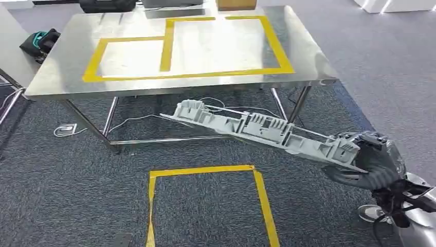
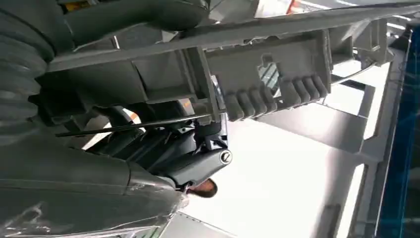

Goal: Take the parts from the cabinet and place them on the table.

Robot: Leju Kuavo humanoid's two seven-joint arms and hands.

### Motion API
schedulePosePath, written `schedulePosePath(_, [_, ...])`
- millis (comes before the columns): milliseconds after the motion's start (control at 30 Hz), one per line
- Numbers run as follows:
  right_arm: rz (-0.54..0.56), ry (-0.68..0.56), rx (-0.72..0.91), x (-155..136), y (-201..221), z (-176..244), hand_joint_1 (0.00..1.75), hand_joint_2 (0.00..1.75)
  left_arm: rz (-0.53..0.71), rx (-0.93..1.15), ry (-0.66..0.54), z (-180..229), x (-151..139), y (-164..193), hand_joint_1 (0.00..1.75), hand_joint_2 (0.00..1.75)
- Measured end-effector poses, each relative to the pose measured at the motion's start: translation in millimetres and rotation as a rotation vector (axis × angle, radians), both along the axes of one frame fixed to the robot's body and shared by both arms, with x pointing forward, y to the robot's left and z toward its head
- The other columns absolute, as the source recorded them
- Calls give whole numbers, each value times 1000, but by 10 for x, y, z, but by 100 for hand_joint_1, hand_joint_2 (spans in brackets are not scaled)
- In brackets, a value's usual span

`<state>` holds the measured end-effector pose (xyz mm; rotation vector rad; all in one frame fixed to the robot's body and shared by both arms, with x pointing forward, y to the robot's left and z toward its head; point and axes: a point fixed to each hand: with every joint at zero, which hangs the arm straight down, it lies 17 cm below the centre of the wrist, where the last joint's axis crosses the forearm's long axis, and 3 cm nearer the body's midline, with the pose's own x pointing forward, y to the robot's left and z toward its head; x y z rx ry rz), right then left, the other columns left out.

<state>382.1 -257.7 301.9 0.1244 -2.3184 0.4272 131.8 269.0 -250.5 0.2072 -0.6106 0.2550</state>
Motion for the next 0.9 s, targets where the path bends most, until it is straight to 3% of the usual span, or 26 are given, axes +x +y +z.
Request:
schedulePosePath(633, [38, -33, -62, -149, 94, 12, 175, 175, -31, 10, -1, -2, -10, 23, 0, 175])
schedulePosePath(900, [44, -50, -101, -83, 112, 78, 175, 175, -34, -14, 7, -5, -14, -115, 0, 175])
